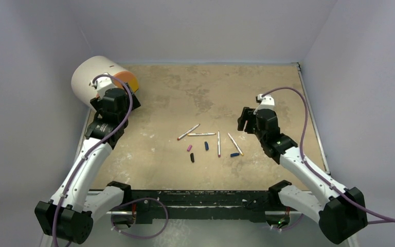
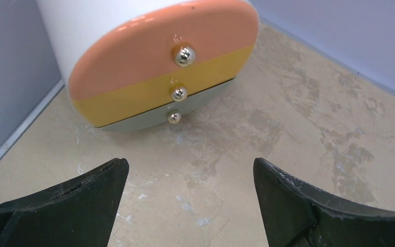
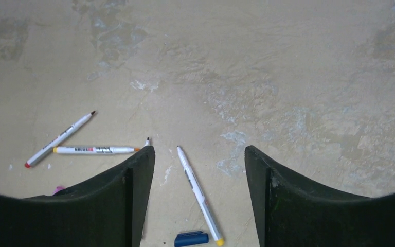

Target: Insert the pens into the pen caps

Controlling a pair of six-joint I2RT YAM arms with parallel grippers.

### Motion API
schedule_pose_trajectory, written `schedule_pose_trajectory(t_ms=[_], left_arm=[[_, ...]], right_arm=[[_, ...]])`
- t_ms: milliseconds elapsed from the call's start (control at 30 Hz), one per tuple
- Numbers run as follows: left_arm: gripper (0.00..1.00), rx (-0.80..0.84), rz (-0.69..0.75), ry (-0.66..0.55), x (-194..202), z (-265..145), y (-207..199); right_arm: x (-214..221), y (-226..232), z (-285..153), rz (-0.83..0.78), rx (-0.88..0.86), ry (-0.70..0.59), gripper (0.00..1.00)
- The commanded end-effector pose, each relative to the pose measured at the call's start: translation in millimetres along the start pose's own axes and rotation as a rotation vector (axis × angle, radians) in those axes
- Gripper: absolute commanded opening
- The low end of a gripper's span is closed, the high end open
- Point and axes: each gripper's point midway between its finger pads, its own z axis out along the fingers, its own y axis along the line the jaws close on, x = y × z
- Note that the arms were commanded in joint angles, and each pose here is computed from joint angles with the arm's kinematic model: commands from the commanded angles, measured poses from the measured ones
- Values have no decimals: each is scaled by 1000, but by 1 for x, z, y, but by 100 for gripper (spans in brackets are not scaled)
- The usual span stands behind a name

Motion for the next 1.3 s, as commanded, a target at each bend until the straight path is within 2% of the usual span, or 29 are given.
schedule_pose_trajectory(t_ms=[0, 67, 133, 200, 233, 333, 433, 733, 1067, 1267], left_arm=[[89, 143, -73, -47, -9, -6, -23], [81, 192, -88, -59, -9, -11, -28], [78, 221, -80, -63, -9, -15, -30], [77, 226, -61, -52, -6, -14, -31], [77, 228, -54, -46, -5, -14, -31], [77, 236, -39, -30, -1, -13, -33], [71, 278, -27, -23, 0, -15, -40], [82, 361, -3, 12, 8, -19, -54], [82, 348, 19, 22, 12, -17, -50], [80, 327, 26, 24, 13, -16, -47]], right_arm=[[3, 19, 2, 12, -110, -17, 71], [17, 21, 7, 0, -123, 28, 71], [31, 20, 13, -11, -119, 86, 66], [44, 20, 18, -19, -108, 141, 54], [48, 20, 20, -18, -106, 158, 53], [58, 21, 21, -27, -118, 188, 55], [68, 19, 21, -52, -111, 242, 57], [98, 16, 33, -89, -74, 386, 60], [121, 15, 39, -142, -34, 479, 61], [126, 9, 38, -156, 40, 492, 52]])
